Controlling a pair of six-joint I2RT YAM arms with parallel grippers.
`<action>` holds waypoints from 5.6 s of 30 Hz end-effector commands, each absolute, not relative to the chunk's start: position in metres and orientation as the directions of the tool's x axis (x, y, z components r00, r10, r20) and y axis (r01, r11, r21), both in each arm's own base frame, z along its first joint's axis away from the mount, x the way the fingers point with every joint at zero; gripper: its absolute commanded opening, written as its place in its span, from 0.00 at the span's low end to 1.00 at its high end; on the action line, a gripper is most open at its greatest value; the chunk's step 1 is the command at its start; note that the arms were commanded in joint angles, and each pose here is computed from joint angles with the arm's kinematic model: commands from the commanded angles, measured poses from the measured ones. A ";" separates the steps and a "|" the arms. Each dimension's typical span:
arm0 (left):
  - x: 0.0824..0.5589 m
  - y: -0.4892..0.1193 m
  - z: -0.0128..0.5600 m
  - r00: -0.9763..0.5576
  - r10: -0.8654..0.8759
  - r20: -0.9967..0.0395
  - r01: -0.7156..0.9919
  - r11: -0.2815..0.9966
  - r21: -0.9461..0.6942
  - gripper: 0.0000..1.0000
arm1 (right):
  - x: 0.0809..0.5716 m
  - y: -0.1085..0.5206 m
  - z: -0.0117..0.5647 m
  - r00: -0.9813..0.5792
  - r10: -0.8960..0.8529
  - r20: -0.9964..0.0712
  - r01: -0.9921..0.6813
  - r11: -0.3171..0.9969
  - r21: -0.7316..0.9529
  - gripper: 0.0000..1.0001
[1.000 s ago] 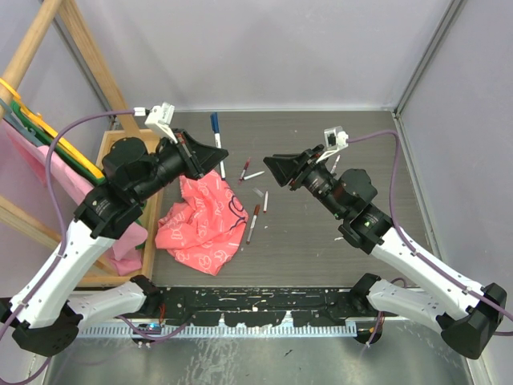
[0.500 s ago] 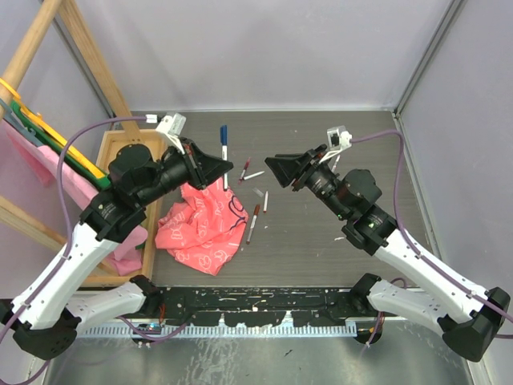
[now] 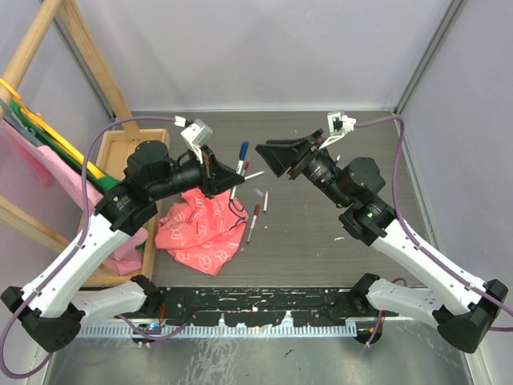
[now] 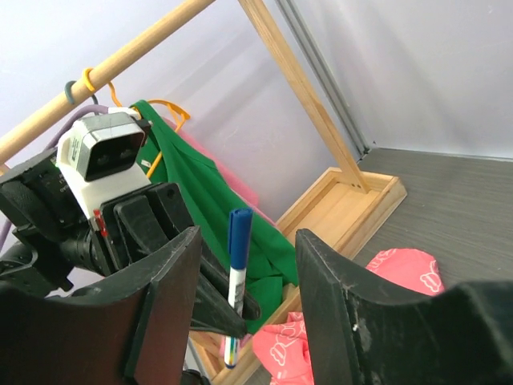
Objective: Insert the pens into the pen caps
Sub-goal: Press the pen cap onto the pen, then place the pen at the center of the board.
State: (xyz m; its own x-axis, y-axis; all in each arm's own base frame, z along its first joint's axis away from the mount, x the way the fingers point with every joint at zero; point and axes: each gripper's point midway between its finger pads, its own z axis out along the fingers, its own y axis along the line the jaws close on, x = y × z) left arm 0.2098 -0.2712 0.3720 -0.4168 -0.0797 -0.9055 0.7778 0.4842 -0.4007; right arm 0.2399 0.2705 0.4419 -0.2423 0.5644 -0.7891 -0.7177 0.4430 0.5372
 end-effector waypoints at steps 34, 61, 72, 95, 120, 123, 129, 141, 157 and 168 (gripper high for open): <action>0.205 -0.282 0.389 -0.348 -0.059 -0.936 0.851 0.399 -0.341 0.00 | 0.237 0.312 0.423 -0.423 0.459 -0.781 -0.731 0.337 0.594 0.00; 0.223 -0.262 0.505 -0.144 -0.329 -0.933 0.827 0.478 -0.296 0.00 | 0.155 0.360 0.258 -0.565 0.076 -0.822 -0.697 0.488 0.525 0.00; 0.211 -0.282 0.439 -0.263 -0.162 -0.951 0.866 0.394 -0.307 0.00 | 0.197 0.345 0.382 -0.342 0.299 -0.891 -0.702 0.549 0.454 0.01; 0.198 -0.278 0.368 -0.381 0.013 -0.925 0.848 0.403 -0.344 0.00 | 0.204 0.290 0.472 -0.136 0.449 -0.883 -0.681 0.605 0.412 0.47; 0.216 -0.266 0.258 -0.613 0.168 -0.772 0.535 0.807 -0.249 0.00 | 0.174 0.191 0.190 -0.614 0.266 -0.743 -0.126 0.896 0.426 0.58; 0.212 -0.275 0.244 -0.644 0.153 -0.750 0.506 0.820 -0.267 0.00 | 0.171 0.190 0.178 -0.643 0.243 -0.727 -0.112 0.909 0.402 0.64; 0.206 -0.301 0.201 -0.701 0.172 -0.692 0.466 0.845 -0.262 0.00 | 0.175 0.178 0.172 -0.633 0.235 -0.738 -0.077 0.929 0.362 0.65; 0.220 -0.364 0.128 -0.774 0.234 -0.588 0.455 0.851 -0.261 0.00 | 0.200 0.140 0.179 -0.667 0.271 -0.694 -0.045 0.915 0.400 0.64; 0.244 -0.376 0.062 -0.835 0.242 -0.494 0.340 0.933 -0.118 0.00 | 0.185 0.120 0.216 -0.556 0.375 -0.742 -0.062 0.871 0.487 0.78; 0.245 -0.367 0.039 -0.857 0.257 -0.447 0.308 0.950 -0.044 0.06 | 0.189 0.117 0.233 -0.488 0.478 -0.731 -0.036 0.826 0.563 0.91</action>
